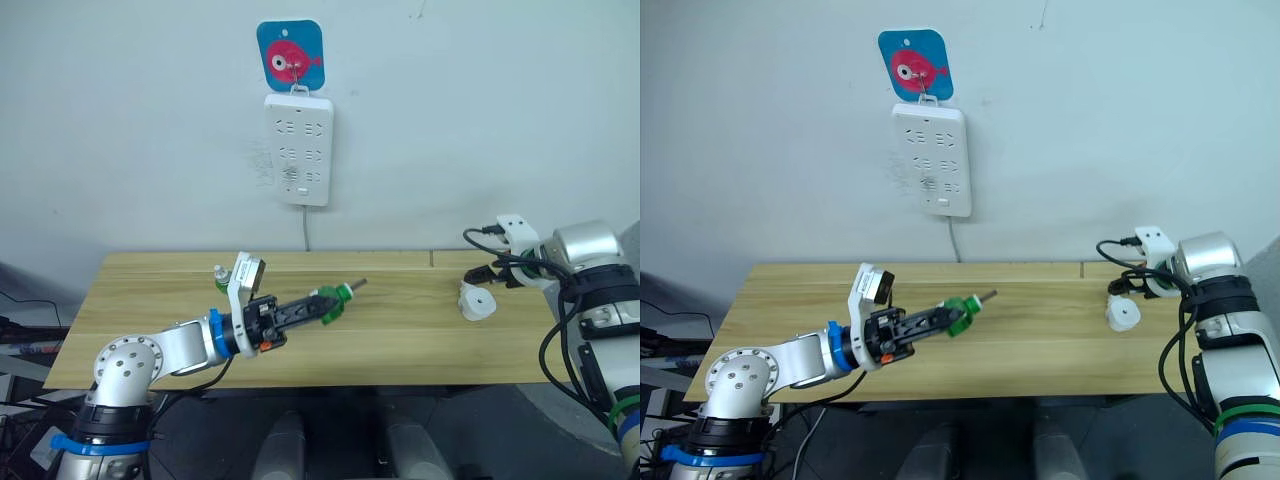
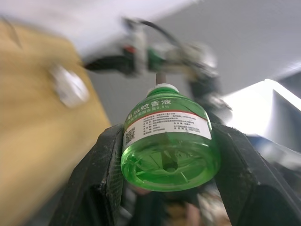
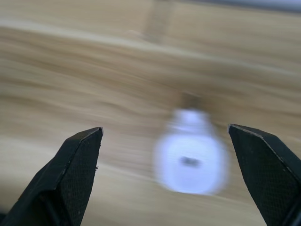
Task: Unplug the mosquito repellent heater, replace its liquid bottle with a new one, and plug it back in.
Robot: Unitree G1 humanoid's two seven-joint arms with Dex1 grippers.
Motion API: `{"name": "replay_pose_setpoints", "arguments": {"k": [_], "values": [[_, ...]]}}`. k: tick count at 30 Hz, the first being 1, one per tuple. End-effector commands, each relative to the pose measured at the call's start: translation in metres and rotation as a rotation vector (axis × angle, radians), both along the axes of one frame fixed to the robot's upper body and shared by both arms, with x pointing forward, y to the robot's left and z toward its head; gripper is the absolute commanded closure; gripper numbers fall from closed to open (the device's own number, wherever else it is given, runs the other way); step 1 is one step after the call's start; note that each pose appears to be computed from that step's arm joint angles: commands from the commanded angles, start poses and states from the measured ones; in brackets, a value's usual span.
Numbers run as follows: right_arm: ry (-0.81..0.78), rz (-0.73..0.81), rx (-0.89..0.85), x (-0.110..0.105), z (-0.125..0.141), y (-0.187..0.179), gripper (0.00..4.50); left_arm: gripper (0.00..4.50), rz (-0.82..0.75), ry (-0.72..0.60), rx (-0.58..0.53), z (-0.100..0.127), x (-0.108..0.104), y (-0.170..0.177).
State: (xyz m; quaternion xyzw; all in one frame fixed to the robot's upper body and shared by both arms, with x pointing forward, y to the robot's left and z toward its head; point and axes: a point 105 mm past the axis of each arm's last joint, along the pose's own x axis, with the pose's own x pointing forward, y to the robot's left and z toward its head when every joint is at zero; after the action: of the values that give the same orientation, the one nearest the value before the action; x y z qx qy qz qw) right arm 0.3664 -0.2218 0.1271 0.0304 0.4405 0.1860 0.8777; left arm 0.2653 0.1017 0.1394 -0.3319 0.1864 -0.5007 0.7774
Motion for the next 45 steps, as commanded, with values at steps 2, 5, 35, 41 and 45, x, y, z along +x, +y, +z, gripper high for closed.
{"name": "replay_pose_setpoints", "arguments": {"k": [2,5,35,41,45], "values": [[-0.051,0.236,0.454,-0.025,0.057,0.066,0.05,2.21,0.202,-0.443,0.216,0.019,0.032,0.001],[-0.073,0.360,0.598,-0.040,0.068,0.089,0.05,2.21,0.240,-0.673,0.323,0.025,0.039,-0.007],[-0.096,0.250,0.940,-0.059,0.094,0.156,1.58,2.21,0.155,-1.015,0.315,0.053,0.024,-0.047],[-0.094,0.244,0.946,-0.059,0.093,0.156,3.65,2.21,0.158,-1.017,0.313,0.053,0.024,-0.047],[-0.091,0.234,0.947,-0.057,0.093,0.155,3.64,2.21,0.169,-1.021,0.322,0.053,0.025,-0.046]]}}
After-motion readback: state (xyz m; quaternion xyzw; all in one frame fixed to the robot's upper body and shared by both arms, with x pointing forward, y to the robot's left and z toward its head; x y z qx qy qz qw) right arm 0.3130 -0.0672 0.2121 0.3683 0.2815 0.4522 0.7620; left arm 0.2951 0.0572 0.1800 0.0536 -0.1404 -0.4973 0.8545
